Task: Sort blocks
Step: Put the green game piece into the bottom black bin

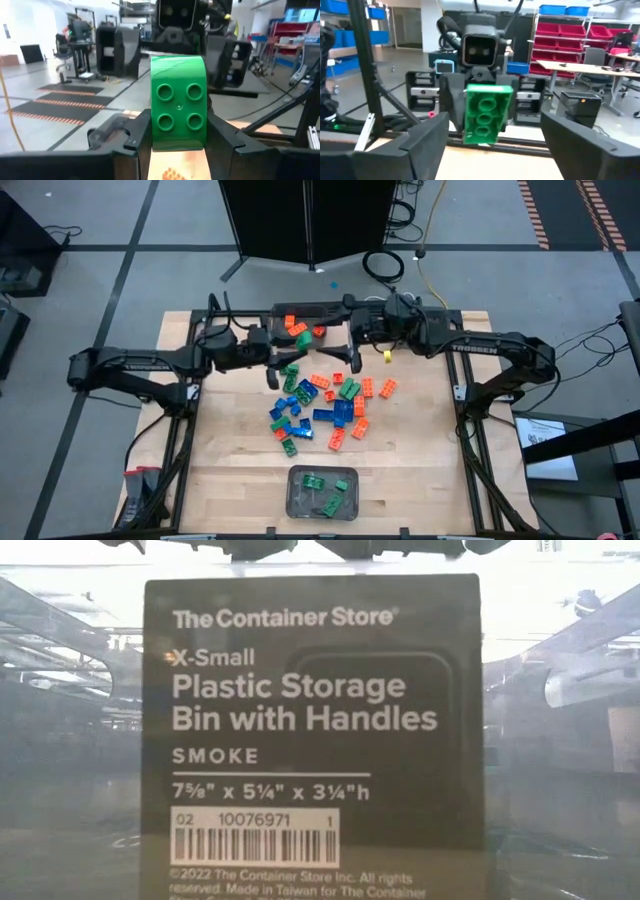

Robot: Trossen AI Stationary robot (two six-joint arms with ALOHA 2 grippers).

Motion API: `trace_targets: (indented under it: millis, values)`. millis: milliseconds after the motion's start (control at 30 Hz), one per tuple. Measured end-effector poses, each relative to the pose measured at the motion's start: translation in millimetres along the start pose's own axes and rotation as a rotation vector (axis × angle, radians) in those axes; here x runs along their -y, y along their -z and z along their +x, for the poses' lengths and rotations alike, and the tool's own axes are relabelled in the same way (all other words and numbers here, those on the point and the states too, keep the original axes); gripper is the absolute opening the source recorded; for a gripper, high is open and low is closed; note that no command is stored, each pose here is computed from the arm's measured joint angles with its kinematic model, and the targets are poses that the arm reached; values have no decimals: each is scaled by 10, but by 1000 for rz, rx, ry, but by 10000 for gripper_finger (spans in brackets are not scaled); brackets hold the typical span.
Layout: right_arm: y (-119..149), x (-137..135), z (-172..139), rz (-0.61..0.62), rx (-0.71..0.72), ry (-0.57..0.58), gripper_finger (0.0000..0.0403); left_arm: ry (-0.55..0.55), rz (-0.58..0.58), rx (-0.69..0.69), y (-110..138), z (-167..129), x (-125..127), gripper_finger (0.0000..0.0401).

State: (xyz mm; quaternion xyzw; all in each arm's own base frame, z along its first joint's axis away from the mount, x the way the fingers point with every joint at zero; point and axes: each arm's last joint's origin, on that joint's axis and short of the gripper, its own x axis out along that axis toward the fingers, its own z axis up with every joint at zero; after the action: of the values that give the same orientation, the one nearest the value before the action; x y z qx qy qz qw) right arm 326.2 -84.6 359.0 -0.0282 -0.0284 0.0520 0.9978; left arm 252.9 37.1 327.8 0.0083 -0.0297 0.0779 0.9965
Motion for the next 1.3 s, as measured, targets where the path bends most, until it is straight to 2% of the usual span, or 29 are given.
trace_targets:
  millis: [333, 733, 1033, 1300]
  values:
    - [-15, -22, 9, -8, 10, -8, 324, 36, -5, -35, 122, 114, 20, 128]
    - [-14, -26, 10, -4, 9, -11, 325, 37, 2, 9, 107, 150, 21, 128]
    - [-17, -87, 32, -6, 10, -31, 304, 36, 20, 10, 107, 150, 21, 128]
    - [-23, -88, 32, -6, 16, -30, 302, 37, 10, -17, 180, 206, 23, 128]
